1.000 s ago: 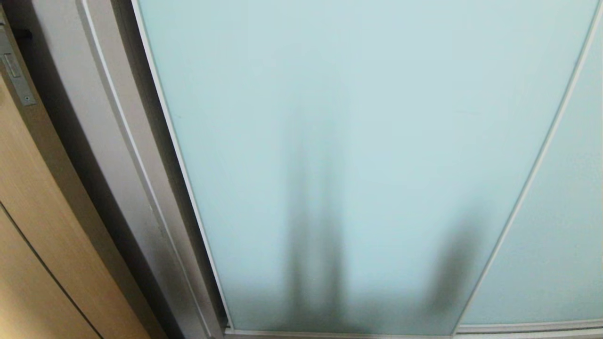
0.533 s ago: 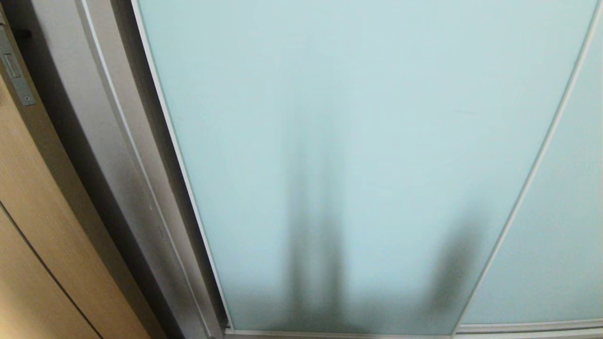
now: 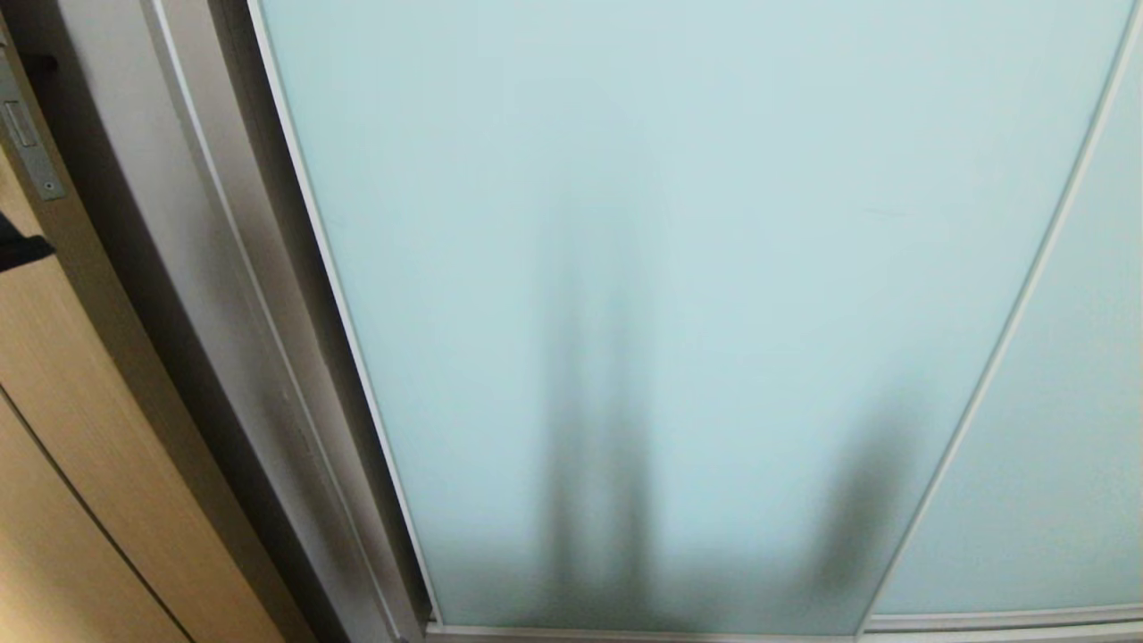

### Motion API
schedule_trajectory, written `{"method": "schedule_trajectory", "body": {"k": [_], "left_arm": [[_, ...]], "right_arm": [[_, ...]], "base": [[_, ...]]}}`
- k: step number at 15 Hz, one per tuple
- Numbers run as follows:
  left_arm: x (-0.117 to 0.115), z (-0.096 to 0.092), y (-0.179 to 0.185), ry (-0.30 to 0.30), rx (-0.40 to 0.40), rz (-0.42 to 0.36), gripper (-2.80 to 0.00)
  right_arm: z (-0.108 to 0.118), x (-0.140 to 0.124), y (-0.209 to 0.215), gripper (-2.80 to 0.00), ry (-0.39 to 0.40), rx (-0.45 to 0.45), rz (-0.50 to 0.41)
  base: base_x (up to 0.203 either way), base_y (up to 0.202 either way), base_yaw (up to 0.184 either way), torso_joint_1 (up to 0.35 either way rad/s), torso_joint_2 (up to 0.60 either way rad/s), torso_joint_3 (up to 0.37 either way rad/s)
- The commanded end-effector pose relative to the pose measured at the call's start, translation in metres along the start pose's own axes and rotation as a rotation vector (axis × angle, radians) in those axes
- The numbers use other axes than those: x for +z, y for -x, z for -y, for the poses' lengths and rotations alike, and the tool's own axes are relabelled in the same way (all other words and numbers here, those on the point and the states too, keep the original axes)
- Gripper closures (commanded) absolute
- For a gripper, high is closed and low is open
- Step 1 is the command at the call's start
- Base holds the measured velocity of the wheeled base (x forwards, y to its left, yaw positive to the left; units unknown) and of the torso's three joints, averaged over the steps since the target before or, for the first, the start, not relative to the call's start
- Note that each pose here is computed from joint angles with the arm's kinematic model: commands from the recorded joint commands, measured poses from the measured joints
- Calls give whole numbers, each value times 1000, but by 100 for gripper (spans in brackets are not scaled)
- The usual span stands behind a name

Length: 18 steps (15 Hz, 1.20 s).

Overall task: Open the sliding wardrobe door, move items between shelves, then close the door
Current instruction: Open the door

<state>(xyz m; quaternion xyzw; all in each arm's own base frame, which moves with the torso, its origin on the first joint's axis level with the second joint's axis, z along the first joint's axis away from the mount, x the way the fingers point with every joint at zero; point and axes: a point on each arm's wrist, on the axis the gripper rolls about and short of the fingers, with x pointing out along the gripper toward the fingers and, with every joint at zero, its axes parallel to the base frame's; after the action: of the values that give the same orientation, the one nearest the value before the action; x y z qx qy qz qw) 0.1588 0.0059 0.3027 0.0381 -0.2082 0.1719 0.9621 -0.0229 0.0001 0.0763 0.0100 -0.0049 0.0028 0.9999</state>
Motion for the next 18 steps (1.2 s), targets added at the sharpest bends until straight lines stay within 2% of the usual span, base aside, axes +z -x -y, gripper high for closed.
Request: {"method": "schedule_trajectory", "body": {"k": [1,6,12,18], "left_arm": [[-42,19,-35,-35,-22,-126,0],[-74,39,-74,-35,-52,-143,0],[-106,52,-90,-38,-117,-166,0],[-127,63,-112,-36,-123,-160,0]], "right_arm": [[0,0,0,0,0,1,-1],[0,0,0,0,0,1,-1],[0,0,0,0,0,1,-1],[0,0,0,0,0,1,-1]], "base": [[0,0,0,0,0,0],[0,0,0,0,0,0],[0,0,0,0,0,0],[0,0,0,0,0,0]]}}
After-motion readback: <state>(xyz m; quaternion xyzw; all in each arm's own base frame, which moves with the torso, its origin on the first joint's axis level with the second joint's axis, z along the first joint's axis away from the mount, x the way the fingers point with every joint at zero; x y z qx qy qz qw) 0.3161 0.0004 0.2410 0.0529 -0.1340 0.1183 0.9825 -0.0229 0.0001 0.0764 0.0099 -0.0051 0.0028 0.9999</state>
